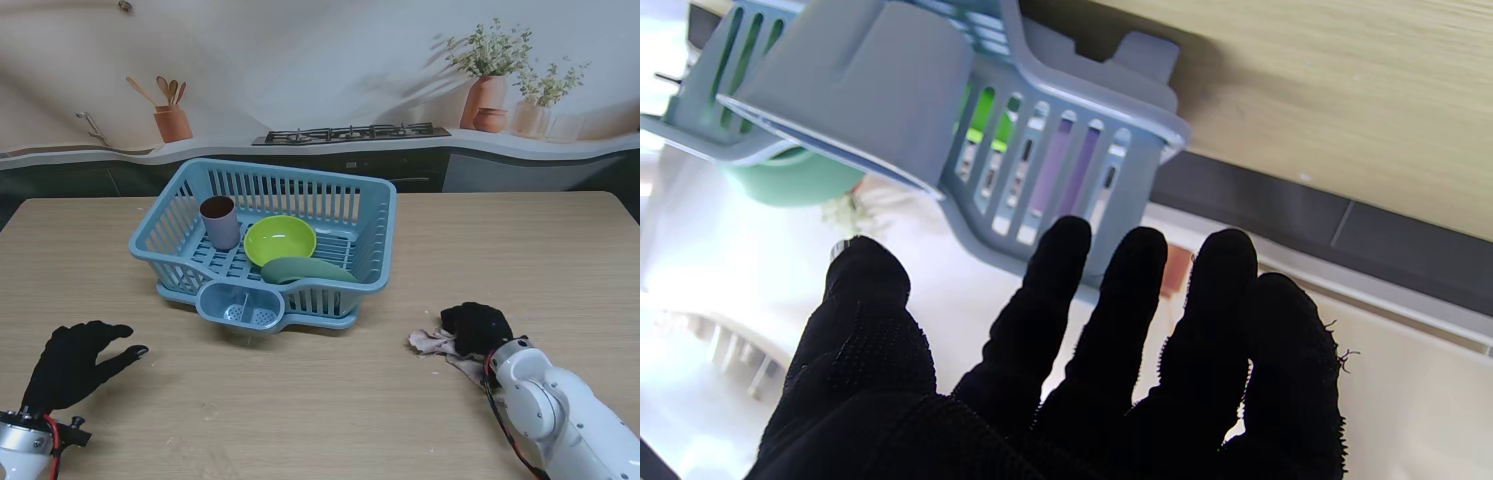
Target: Clear dishes and wipe the table
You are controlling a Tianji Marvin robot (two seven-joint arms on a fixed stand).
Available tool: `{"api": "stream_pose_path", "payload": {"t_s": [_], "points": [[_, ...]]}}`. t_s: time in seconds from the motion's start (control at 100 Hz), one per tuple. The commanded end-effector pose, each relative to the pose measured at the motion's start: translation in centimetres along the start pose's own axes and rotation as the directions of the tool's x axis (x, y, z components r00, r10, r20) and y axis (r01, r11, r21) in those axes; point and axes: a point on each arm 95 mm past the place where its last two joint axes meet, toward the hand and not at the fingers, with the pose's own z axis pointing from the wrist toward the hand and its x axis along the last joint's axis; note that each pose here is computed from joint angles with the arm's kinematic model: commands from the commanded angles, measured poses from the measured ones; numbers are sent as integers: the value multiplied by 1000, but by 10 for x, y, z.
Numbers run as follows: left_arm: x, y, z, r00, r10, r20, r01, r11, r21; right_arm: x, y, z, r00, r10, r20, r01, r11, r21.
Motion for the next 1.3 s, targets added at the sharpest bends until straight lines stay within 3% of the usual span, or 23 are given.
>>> {"api": "stream_pose_path", "payload": {"t_s": [0.0,0.12,0.24,0.47,0.72,0.84,1.05,1.29], "points": [[1,3,-4,1000,-8,2,8,1000,-9,-13,-48,-25,1000,-14,23,10,988,154],[1,2,-6,1000,-5,0,5,1000,1,-15,-49,-32,1000,-17,21,13,986,167],[1,2,-7,1000,-6,-1,6,1000,6,-13,-48,-24,1000,-15,21,12,988,156],[1,2,-7,1000,-7,0,7,1000,7,3,-37,12,1000,9,24,-12,993,119],[2,1,-9,1000,-11,-1,11,1000,10,18,-22,56,999,-28,17,26,994,103],[2,1,-9,1000,-16,-2,16,1000,7,21,-20,68,999,-45,22,43,993,108],[4,0,-10,997,-77,-3,77,997,-2,20,-23,63,999,-40,19,37,991,127],[6,-1,-10,990,-140,-2,140,990,-9,6,-36,29,1000,-11,24,7,991,136]]}}
